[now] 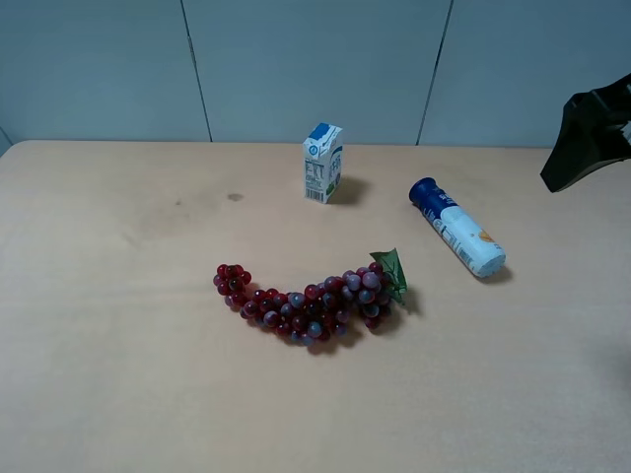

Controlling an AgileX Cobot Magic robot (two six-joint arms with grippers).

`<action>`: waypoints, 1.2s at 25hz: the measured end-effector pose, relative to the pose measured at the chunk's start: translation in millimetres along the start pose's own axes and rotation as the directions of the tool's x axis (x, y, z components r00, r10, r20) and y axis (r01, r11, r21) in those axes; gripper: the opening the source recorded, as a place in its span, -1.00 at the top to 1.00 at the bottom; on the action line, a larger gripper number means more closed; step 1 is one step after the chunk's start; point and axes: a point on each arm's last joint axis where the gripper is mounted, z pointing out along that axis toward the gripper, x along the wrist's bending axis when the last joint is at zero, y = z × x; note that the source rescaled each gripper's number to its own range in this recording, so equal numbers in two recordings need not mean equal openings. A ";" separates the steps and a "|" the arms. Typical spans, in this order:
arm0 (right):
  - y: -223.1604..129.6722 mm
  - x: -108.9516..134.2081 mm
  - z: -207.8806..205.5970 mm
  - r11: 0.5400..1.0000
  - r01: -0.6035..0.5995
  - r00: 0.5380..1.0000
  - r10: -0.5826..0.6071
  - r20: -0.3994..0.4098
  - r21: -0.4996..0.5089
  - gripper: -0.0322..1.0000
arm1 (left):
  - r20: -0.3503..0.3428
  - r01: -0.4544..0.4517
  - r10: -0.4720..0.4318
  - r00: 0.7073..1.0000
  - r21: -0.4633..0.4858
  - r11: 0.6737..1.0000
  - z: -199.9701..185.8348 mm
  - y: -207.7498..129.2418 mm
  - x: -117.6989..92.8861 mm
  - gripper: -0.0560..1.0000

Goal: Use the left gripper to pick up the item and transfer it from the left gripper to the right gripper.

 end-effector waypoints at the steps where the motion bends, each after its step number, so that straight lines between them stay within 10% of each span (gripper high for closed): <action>1: -4.2 0.5 -2.9 1.000 -0.009 1.000 0.009 -0.003 -0.008 -1.00 | 0.000 0.000 0.000 1.000 0.000 1.000 0.0 0.0 0.0 -0.84; 15: -126.6 1.4 5.4 0.999 -0.044 0.999 0.044 -0.011 0.002 -1.00 | 0.000 0.000 0.000 1.000 0.000 1.000 0.0 0.0 0.0 -0.84; 30: -216.1 -1.1 -20.2 0.820 -0.044 0.999 0.054 0.000 -0.571 -1.00 | -0.001 0.000 0.000 1.000 0.002 1.000 0.0 -0.2 0.1 -0.84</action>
